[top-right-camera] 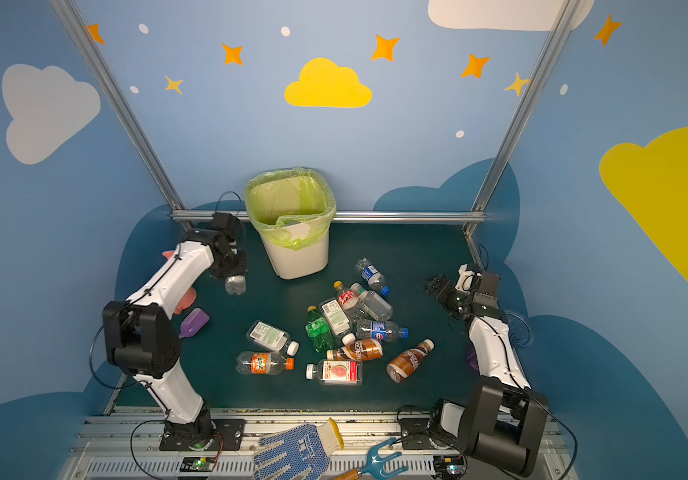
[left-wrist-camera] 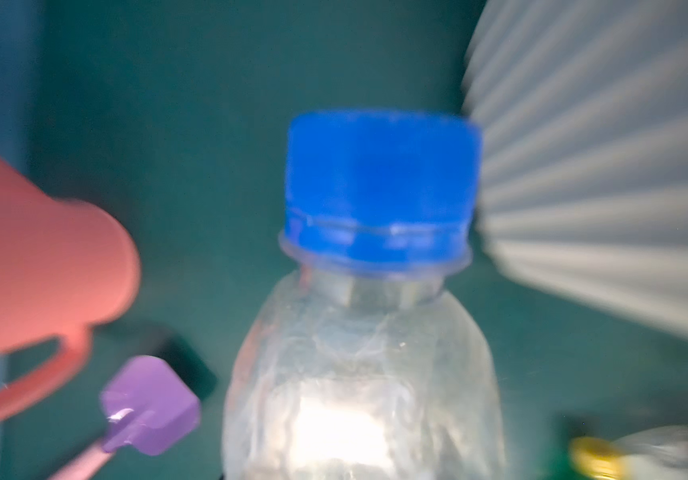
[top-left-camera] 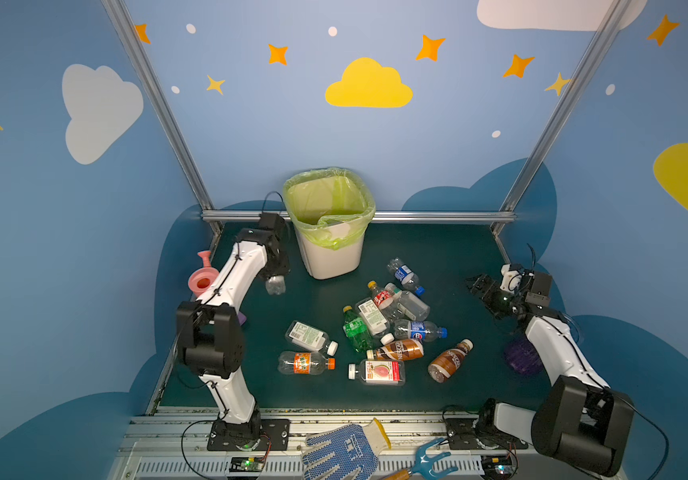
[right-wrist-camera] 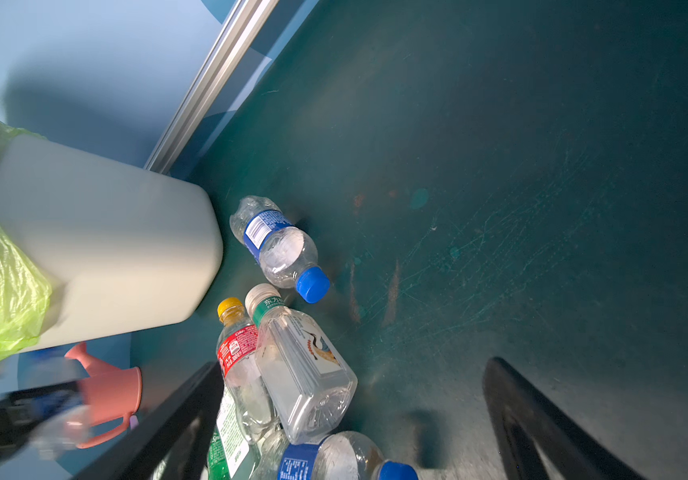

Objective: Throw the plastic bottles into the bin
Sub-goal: 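Lift the blue-capped bottle with the left gripper and release it over the bin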

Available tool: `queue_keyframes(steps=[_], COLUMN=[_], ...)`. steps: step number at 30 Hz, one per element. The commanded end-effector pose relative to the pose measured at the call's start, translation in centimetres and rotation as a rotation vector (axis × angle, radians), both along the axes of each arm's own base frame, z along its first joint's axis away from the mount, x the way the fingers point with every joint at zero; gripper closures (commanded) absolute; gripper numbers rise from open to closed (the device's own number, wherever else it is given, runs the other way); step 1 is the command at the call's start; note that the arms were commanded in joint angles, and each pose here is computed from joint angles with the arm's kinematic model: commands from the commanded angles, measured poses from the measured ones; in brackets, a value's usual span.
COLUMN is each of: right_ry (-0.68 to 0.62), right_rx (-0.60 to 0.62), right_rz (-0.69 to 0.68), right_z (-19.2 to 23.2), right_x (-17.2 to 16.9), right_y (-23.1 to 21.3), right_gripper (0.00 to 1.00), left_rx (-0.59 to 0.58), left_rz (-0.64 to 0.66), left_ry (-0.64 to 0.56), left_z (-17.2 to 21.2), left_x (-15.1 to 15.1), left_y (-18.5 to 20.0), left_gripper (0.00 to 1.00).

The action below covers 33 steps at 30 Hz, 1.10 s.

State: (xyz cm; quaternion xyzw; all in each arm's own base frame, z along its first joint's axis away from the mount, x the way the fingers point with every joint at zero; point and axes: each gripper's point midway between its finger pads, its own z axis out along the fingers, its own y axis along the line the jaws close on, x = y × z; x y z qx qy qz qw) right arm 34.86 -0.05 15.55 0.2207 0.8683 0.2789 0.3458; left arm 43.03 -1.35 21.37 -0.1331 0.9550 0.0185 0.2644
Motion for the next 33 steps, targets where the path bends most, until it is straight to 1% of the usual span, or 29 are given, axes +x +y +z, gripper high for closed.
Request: queue_keyframes(steps=[1,2,3,5,7,8,9,10,11,12,13,14,17,18,19,20,22,23,24,25,27,28,31,33], right_ry=[-0.029,-0.030,-0.032,-0.037,-0.044,-0.048,-0.051,-0.054,-0.055,-0.057,-0.063,-0.066,-0.074,-0.075,-0.079,-0.080,-0.080,-0.080,-0.081,-0.079,-0.081,-0.080,-0.070,-0.066], right_rx=[-0.006,-0.007,-0.008,-0.008,-0.010,-0.012,-0.013,-0.017,-0.022,-0.027,-0.030,-0.031,-0.027,-0.024,-0.020,-0.019,-0.016,-0.016,-0.020,-0.021,-0.021,-0.018,0.000,0.004], right_rz=[0.007,0.008,0.007,0.004,-0.003,-0.005,-0.005,-0.011,-0.016,-0.021,-0.022,-0.023,-0.023,-0.024,-0.023,-0.026,-0.022,-0.021,-0.018,-0.020,-0.024,-0.026,-0.029,-0.027], right_z=[1.4,1.5,1.6,1.8,2.1,2.2,2.4,2.5,2.7,2.8,3.0,3.1,3.5,3.5,3.7,3.7,3.8,3.8,3.8,3.7,3.6,3.4,2.8,2.6], right_x=[0.2,0.2,0.2,0.1,0.1,0.0,0.0,-0.1,-0.2,-0.3,-0.3,-0.4,-0.4,-0.4,-0.3,-0.3,-0.3,-0.4,-0.4,-0.5,-0.7,-0.7,-0.8,-0.8], right_y=[-0.1,-0.1,-0.1,-0.1,-0.2,-0.2,-0.2,-0.3,-0.4,-0.5,-0.6,-0.6,-0.6,-0.6,-0.5,-0.6,-0.5,-0.6,-0.5,-0.5,-0.6,-0.5,-0.4,-0.4], right_gripper=[0.03,0.03,0.03,0.03,0.03,0.03,0.03,0.03,0.03,0.03,0.03,0.03,0.03,0.03,0.03,0.03,0.03,0.03,0.03,0.03,0.03,0.03,0.03,0.03], left_rx=[0.010,0.008,0.009,-0.010,-0.056,-0.089,-0.118,-0.159,-0.198,-0.241,-0.294,-0.334,-0.430,-0.455,-0.458,-0.446,-0.389,-0.369,-0.360,-0.358,-0.363,-0.366,-0.360,-0.359], left_rz=[0.073,0.086,0.096,0.113,0.128,0.127,0.119,0.096,0.060,0.035,0.014,-0.003,-0.087,-0.126,-0.155,-0.174,-0.208,-0.221,-0.227,-0.225,-0.247,-0.254,-0.268,-0.278], left_ry=[-0.352,-0.503,-0.638,-0.957,-1.190,-1.267,-1.309,-1.328,-1.318,-1.292,-1.237,-1.163,-0.870,-0.793,-0.701,-0.636,-0.558,-0.572,-0.639,-0.714,-0.853,-0.899,-0.965,-1.001], left_z=[14.2,19.0,22.9,31.5,36.8,38.4,39.3,39.7,39.4,38.7,37.2,35.2,27.2,25.3,22.9,21.5,21.2,22.3,24.9,27.2,31.6,33.4,35.5,35.5], left_x=[-1.2,-1.6,-2.3,-5.2,-8.1,-8.9,-9.3,-9.0,-7.9,-6.6,-4.6,-2.3,4.3,5.8,7.2,8.0,8.4,8.2,7.5,6.9,5.4,4.6,3.1,2.2], left_y=[2.8,3.2,3.5,3.9,4.0,3.8,3.6,3.0,2.2,1.4,0.4,-0.7,-5.6,-7.7,-9.6,-10.9,-12.4,-12.6,-12.4,-12.1,-11.7,-11.5,-11.5,-11.7], left_gripper=[0.54,0.53,0.52,0.50,0.49,0.49,0.49,0.49,0.49,0.49,0.49,0.48,0.45,0.43,0.39,0.36,0.30,0.24,0.14,0.02,0.00,0.00,0.00,0.00])
